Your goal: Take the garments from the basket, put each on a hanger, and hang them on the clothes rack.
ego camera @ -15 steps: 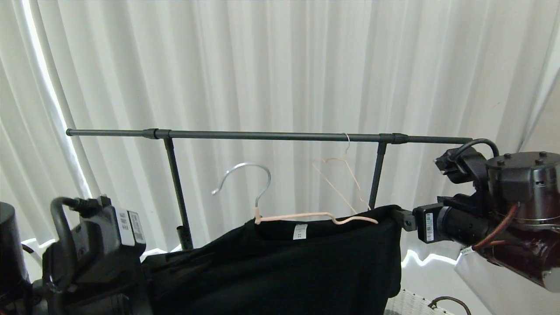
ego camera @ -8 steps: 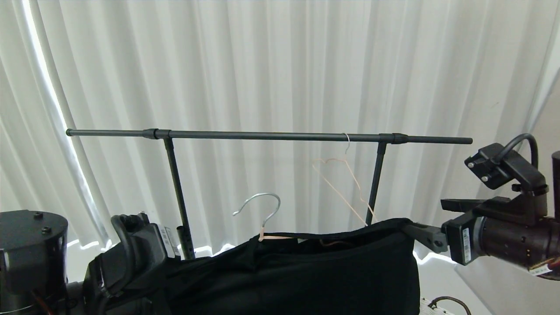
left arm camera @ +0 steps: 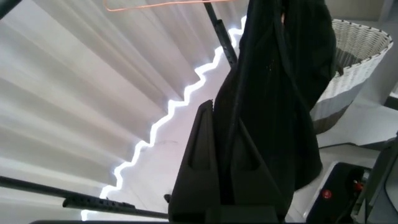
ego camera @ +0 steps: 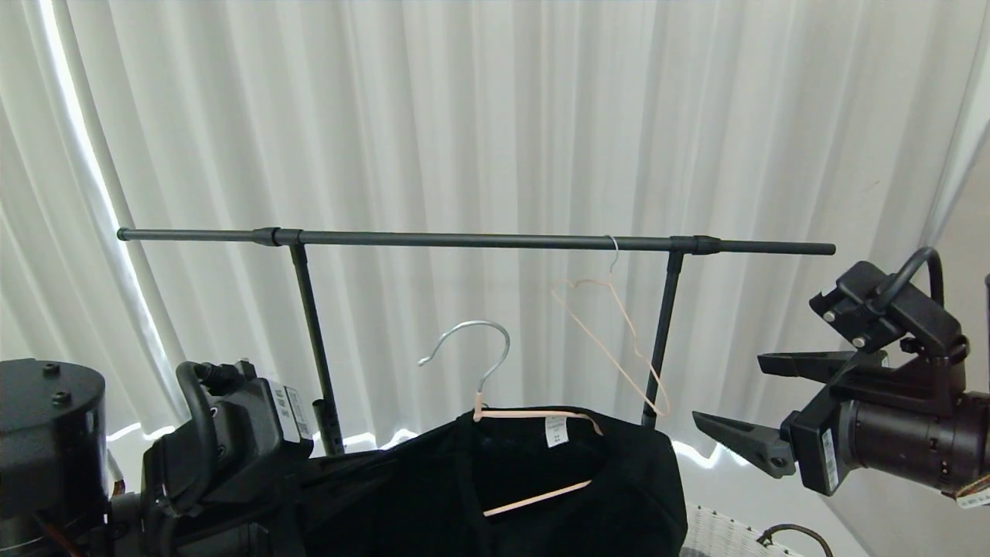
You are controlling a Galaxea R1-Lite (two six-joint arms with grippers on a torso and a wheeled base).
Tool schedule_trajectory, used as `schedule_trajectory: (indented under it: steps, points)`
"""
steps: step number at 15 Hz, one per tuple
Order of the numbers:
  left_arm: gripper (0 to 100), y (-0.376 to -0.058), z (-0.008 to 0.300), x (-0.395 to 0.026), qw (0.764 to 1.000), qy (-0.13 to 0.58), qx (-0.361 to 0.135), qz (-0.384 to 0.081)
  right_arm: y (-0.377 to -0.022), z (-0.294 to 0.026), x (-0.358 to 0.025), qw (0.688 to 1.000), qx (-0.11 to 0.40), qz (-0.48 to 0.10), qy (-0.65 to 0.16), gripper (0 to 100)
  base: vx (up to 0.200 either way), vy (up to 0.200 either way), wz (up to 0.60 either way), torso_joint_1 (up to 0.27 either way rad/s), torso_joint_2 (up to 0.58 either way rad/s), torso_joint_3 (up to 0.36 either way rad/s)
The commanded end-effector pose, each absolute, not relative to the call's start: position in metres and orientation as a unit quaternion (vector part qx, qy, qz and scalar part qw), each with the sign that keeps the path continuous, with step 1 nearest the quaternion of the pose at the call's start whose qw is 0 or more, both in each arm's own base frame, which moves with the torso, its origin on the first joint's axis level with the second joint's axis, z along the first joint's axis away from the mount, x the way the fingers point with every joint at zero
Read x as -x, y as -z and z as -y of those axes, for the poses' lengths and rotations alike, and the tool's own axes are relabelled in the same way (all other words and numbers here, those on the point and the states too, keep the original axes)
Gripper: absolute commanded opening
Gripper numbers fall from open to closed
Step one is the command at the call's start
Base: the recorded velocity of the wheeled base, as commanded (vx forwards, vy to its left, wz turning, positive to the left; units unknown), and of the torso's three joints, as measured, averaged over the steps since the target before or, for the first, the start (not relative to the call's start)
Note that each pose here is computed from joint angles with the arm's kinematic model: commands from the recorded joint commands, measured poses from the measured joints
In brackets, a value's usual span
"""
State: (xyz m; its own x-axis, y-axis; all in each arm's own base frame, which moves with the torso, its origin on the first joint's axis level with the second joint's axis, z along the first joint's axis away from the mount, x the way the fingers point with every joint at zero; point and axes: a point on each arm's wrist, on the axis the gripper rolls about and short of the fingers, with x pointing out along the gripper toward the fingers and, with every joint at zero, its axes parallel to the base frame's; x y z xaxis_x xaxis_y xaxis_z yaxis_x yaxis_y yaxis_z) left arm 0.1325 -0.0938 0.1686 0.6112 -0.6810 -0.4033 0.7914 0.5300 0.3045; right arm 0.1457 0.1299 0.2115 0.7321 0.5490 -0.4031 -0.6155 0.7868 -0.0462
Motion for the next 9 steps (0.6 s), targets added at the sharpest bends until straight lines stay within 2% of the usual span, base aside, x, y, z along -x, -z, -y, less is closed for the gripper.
schedule_trajectory:
  steps: [1,4,6,9]
  points:
    - [0,-0.170,0.093,-0.132,0.868,0.424,-0.233,-0.115,-0.210,-0.133,-0.143,0.921,0.099,-0.187,-0.326,100,0.000,0.000,0.00,0.000,0.00,0.000]
    - [0,-0.169,0.093,-0.131,0.866,0.426,-0.236,-0.116,-0.211,-0.145,-0.128,0.903,0.115,-0.181,-0.372,100,0.000,0.000,0.00,0.000,0.00,0.000]
    - [0,-0.168,0.096,-0.134,0.863,0.431,-0.236,-0.117,-0.210,-0.151,-0.117,0.879,0.150,-0.185,-0.414,100,0.000,0.000,0.00,0.000,0.00,0.000]
    - [0,-0.168,0.097,-0.132,0.835,0.478,-0.257,-0.086,-0.220,-0.161,-0.111,0.825,0.197,-0.190,-0.495,100,0.000,0.000,0.00,0.000,0.00,0.000]
